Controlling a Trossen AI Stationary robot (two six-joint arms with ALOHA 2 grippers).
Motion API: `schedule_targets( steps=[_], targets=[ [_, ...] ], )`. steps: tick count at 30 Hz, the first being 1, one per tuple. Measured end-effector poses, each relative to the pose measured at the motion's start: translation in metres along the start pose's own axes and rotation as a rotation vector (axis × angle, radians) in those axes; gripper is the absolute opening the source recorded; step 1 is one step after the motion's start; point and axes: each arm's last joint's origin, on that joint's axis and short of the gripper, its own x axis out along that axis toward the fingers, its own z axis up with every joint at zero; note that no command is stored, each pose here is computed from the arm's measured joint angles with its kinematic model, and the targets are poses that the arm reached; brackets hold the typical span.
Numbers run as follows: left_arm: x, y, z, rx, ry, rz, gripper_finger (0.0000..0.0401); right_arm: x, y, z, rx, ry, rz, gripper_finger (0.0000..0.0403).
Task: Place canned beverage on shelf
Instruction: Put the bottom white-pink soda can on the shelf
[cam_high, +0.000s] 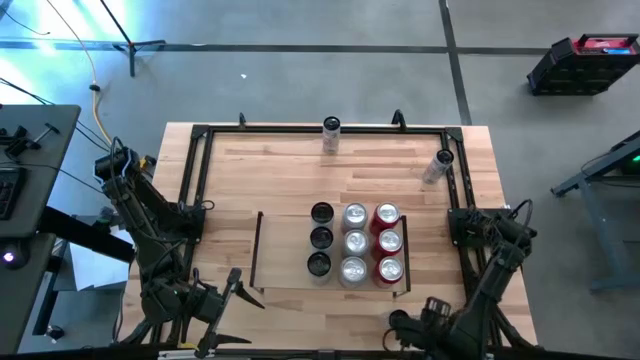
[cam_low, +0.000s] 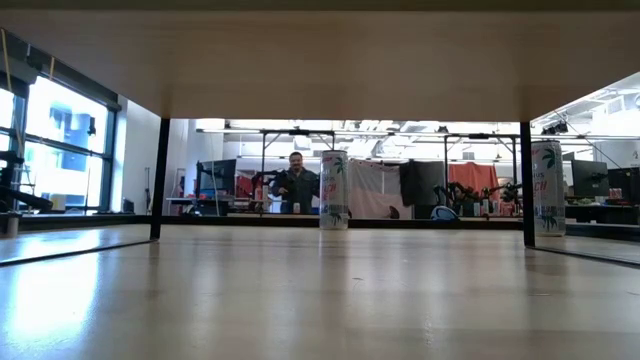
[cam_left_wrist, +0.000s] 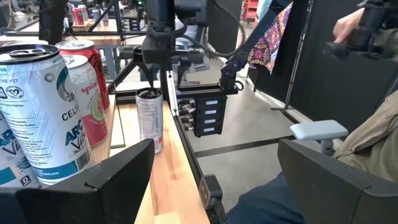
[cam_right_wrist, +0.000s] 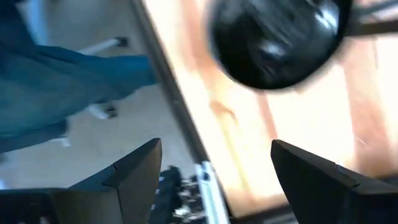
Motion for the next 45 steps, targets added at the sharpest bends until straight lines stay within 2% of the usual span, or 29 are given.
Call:
schedule_targets(
  steps=[5, 13, 17, 21, 26, 32, 38, 45],
  targets=[
    [0.0, 0.0, 0.0, -0.001, 0.001, 0.0, 0.033, 0.013, -0.005, -0.018, -0.063, 0.003, -0.093, 0.0286],
    [0.0, 0.0, 0.0, 0.001, 0.001, 0.0, 0.033, 0.04, -0.008, -0.021, -0.125, 0.006, -0.123, 0.0281],
    [0.0, 0.0, 0.0, 0.003, 0.002, 0.0, 0.033, 0.037, -0.005, -0.025, -0.165, -0.191, -0.155, 0.0252],
    [0.0, 0.0, 0.0, 0.003, 0.003, 0.001, 0.033, 0.037, 0.0, -0.045, -0.233, -0.384, -0.164, 0.0206],
    [0.0, 0.0, 0.0, 0.003, 0.003, 0.001, 0.033, 0.04, 0.002, -0.058, -0.202, -0.495, -0.149, 0.0157],
    [0.002, 0.002, 0.0, -0.015, 0.002, 0.012, 0.033, 0.039, 0.008, -0.051, -0.204, -0.593, -0.103, 0.0126],
    [0.004, 0.006, 0.001, -0.038, -0.002, 0.025, 0.033, 0.038, 0.022, -0.04, -0.301, -0.644, -0.019, 0.0122],
    [0.004, 0.005, 0.003, -0.048, -0.014, 0.022, 0.033, 0.04, 0.019, -0.049, -0.289, -0.529, -0.014, 0.0121]
  ],
)
